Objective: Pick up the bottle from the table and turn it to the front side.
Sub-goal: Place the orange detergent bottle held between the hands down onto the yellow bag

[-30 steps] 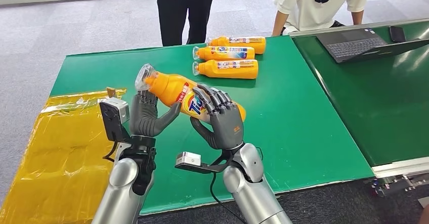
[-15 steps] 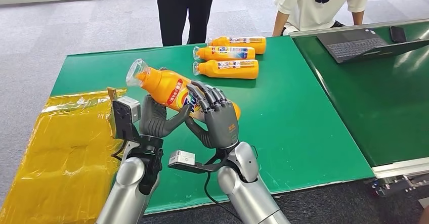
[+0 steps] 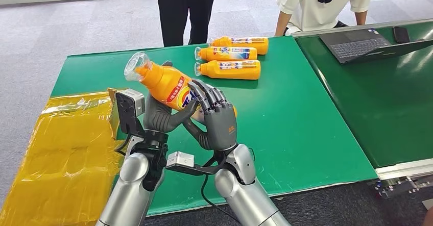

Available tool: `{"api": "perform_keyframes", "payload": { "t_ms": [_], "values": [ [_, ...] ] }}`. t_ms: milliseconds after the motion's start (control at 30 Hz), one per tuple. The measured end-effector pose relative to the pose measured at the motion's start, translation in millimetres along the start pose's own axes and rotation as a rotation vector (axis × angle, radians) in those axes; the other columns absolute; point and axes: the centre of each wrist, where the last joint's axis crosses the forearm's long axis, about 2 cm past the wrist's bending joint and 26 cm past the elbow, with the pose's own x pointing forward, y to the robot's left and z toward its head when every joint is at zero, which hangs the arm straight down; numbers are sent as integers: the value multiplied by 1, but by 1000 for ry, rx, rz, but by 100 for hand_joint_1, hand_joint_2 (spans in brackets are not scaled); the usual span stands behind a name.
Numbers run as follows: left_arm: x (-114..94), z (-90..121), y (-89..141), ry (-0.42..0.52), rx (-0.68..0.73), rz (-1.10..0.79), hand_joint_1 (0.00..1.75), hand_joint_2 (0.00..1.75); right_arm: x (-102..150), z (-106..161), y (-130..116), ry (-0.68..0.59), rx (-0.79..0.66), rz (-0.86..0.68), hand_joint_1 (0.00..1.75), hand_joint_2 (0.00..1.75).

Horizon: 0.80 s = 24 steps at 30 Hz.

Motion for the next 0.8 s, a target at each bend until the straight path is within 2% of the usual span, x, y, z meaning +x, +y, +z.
{"api": "perform_keyframes", "payload": {
  "t_ms": [100, 133, 767, 800],
  "values": [
    [2, -1, -1, -5, 7, -4, 142, 175, 1, 0, 1, 2, 4, -3, 175, 175],
    [2, -2, -1, -7, 9, -7, 175, 175, 2, 0, 2, 3, 5, -5, 175, 175],
    [5, -2, -1, -19, 19, -25, 175, 175, 3, -1, 3, 2, 10, -10, 175, 175],
    [5, -2, -1, -19, 19, -26, 175, 175, 3, -1, 3, 2, 9, -11, 143, 175]
  ]
}}
